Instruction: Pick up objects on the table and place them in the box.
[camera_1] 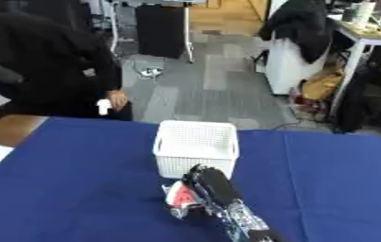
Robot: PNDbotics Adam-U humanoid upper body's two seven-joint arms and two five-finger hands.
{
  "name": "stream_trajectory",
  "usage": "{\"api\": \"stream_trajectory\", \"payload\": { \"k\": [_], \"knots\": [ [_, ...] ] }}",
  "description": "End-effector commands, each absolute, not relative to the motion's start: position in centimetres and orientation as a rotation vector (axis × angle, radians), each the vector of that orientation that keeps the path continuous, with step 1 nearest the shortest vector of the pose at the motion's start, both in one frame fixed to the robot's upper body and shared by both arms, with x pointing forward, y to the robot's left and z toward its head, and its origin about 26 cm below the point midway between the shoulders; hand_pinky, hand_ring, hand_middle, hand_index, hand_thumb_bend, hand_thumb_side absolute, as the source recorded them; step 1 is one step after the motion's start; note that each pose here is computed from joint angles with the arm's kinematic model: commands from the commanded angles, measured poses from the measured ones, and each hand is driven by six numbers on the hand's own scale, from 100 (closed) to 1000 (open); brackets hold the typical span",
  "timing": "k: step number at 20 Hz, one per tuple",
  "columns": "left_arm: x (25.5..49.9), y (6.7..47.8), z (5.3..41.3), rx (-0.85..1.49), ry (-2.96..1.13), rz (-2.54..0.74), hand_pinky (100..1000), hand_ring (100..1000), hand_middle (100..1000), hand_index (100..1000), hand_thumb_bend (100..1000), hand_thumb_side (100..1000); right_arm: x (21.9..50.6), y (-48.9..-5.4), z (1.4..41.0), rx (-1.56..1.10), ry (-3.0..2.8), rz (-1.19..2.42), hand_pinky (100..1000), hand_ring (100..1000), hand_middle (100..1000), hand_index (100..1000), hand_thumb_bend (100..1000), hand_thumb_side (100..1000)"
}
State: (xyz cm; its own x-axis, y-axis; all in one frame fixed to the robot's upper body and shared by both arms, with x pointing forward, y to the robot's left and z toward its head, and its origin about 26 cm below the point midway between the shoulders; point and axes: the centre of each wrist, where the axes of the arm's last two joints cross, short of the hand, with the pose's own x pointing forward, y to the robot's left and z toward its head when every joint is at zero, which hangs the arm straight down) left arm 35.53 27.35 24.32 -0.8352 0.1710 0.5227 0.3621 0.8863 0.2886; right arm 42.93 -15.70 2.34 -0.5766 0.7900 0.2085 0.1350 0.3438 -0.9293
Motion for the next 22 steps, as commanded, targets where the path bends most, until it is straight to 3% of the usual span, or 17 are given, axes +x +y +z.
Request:
{"api": "stream_trajectory", "payload": {
  "k": [1, 5, 10, 22],
  "knots": [
    [35.3, 27.3, 25.3, -0.39, -2.584, -0.549, 610, 580, 721, 674, 127, 848, 43.3, -15.5, 4.0, -0.805, -1.992, 1.194, 100, 100, 209, 424, 569, 411],
    [35.3, 27.3, 25.3, -0.389, -2.584, -0.548, 610, 580, 722, 674, 127, 848, 43.4, -15.1, 5.3, -0.772, -2.025, 1.15, 100, 100, 212, 431, 562, 412],
    [35.3, 27.3, 25.3, -0.39, -2.582, -0.546, 611, 581, 722, 674, 127, 848, 43.8, -15.0, 9.3, -0.755, -2.111, 1.053, 100, 100, 213, 381, 563, 410],
    [35.3, 27.2, 25.3, -0.398, -2.574, -0.55, 611, 581, 722, 674, 128, 847, 45.3, -16.5, 17.4, -0.767, -2.188, 0.944, 100, 100, 211, 381, 572, 406]
  ]
}}
